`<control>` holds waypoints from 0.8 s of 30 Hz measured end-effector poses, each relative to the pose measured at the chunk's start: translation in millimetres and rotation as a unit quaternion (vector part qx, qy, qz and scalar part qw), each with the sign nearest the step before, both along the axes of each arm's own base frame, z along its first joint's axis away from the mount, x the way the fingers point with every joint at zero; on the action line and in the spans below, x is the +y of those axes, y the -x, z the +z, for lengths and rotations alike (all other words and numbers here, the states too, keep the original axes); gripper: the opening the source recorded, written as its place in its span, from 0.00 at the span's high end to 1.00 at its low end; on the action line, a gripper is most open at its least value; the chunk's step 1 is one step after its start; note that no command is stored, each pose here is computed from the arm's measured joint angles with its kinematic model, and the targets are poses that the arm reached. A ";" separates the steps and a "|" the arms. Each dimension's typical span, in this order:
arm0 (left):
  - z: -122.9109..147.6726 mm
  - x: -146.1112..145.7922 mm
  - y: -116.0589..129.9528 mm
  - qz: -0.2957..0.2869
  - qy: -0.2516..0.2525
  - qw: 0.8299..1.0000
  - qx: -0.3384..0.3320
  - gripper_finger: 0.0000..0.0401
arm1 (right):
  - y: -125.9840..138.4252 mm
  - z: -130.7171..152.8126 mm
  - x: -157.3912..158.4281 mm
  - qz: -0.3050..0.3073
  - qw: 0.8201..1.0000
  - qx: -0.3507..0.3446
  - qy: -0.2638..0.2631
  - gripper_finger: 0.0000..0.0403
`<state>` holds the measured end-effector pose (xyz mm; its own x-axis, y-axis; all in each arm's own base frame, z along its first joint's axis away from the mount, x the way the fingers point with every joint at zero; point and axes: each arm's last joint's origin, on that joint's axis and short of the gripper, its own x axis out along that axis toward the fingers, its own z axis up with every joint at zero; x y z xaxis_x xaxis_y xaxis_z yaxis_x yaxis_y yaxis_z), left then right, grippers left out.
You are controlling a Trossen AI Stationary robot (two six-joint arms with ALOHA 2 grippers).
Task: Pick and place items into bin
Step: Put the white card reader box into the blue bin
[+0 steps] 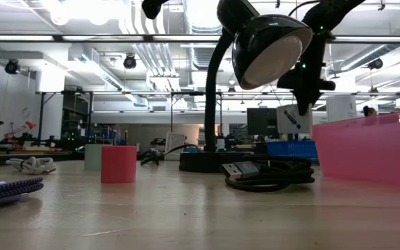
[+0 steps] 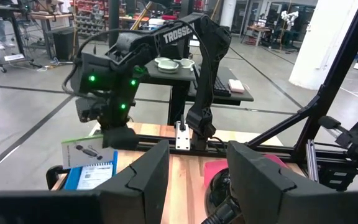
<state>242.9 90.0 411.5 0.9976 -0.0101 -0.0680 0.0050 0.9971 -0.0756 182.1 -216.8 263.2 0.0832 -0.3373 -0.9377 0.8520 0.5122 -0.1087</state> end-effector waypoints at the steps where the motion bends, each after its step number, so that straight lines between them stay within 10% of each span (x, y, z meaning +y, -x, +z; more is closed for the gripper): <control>1: 0.0 0.0 0.0 0.000 0.000 1.000 0.000 0.63 | -0.7 2.3 -0.7 0.034 0.999 0.008 0.006 0.91; 14: 0.0 0.0 0.0 0.000 0.000 1.000 0.000 0.63 | -1.5 2.1 -2.3 0.343 0.930 0.132 0.025 0.91; 19: 0.0 0.0 0.0 0.000 0.000 1.000 0.000 0.63 | 0.3 -4.3 -6.2 0.391 0.882 0.261 0.040 0.91; 24: 0.0 0.0 0.0 0.000 0.000 1.000 0.000 0.63 | -0.3 -6.3 -7.8 0.395 0.876 0.272 0.041 0.91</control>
